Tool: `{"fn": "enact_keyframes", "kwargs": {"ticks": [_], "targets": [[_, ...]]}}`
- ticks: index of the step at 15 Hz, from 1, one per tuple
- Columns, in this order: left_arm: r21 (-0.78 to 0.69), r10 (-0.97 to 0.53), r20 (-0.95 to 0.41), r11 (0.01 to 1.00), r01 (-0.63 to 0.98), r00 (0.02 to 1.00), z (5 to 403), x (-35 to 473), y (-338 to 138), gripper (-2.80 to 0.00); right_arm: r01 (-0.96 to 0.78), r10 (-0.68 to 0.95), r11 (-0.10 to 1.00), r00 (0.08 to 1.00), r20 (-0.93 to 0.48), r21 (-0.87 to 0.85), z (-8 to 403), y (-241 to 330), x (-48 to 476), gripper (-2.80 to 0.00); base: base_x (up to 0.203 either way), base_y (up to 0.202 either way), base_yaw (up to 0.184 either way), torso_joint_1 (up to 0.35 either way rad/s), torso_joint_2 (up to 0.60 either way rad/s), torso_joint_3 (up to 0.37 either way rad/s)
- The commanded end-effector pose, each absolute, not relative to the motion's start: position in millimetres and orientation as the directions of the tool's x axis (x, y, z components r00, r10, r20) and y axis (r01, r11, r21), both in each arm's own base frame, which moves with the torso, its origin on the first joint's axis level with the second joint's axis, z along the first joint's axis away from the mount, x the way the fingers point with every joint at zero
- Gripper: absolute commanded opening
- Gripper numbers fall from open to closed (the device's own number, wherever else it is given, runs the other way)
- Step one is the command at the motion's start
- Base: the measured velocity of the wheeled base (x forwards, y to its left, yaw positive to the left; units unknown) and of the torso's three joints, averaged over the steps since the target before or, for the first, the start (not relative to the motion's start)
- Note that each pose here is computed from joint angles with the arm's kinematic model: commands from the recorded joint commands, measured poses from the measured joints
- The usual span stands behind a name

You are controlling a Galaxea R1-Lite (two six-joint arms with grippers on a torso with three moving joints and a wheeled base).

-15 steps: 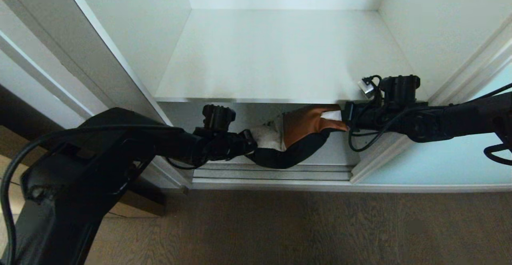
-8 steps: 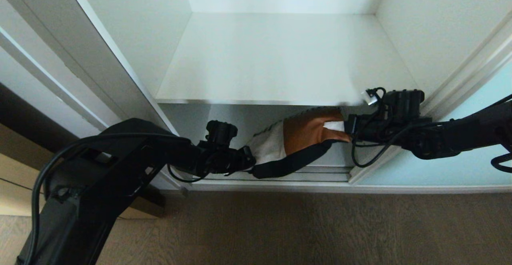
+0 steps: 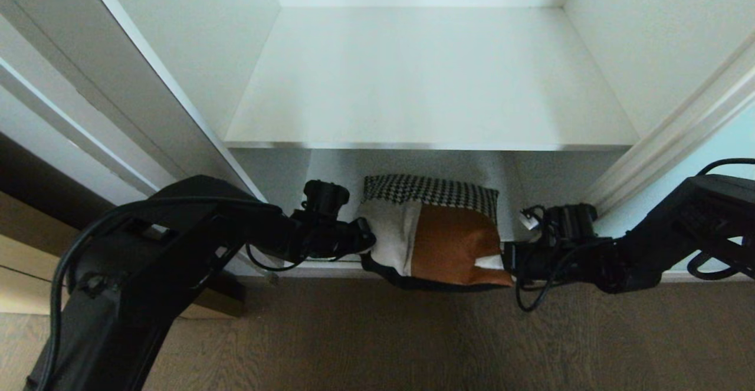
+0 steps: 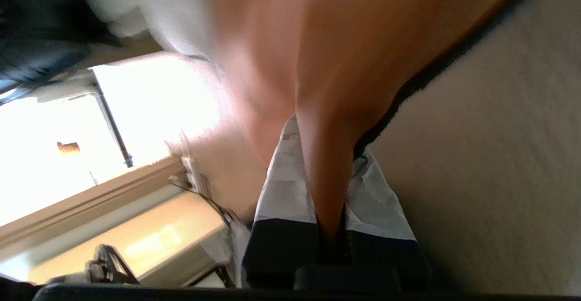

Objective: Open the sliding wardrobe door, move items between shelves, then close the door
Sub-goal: Place the pillow on the lower shelf

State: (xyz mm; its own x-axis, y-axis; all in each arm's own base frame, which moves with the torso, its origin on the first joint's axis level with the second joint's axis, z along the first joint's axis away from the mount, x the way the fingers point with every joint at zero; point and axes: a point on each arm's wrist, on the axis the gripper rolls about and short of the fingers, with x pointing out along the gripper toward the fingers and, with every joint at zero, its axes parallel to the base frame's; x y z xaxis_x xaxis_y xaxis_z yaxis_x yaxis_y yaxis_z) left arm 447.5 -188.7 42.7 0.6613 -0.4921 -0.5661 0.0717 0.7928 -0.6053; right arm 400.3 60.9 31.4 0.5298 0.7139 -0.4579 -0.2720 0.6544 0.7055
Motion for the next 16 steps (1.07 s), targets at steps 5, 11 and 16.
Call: {"fn": "enact_keyframes", "kwargs": {"ticks": [5, 11, 16], "targets": [[-0.604, -0.484, -0.577, 0.795, 0.055, 0.658, 28, 457, -186, -2.8, -0.305, 0.721, 0.649, 0.539, -0.435, 0.697, 22, 64, 414, -2.8, 0.0, 0.0, 0.0, 0.0, 0.0, 0.0], [-0.575, -0.441, -0.644, 0.818, -0.016, 0.625, 34, 474, -172, -2.8, -0.259, 0.619, 0.731, 0.639, -0.456, 0.631, 15, 66, 451, -2.8, 0.0, 0.0, 0.0, 0.0, 0.0, 0.0], [-0.527, -0.427, -0.632, 0.849, 0.045, 0.647, 44, 479, -164, -2.8, -0.246, 0.577, 0.762, 0.678, -0.455, 0.599, 40, 75, 484, -2.8, 0.0, 0.0, 0.0, 0.0, 0.0, 0.0]]}}
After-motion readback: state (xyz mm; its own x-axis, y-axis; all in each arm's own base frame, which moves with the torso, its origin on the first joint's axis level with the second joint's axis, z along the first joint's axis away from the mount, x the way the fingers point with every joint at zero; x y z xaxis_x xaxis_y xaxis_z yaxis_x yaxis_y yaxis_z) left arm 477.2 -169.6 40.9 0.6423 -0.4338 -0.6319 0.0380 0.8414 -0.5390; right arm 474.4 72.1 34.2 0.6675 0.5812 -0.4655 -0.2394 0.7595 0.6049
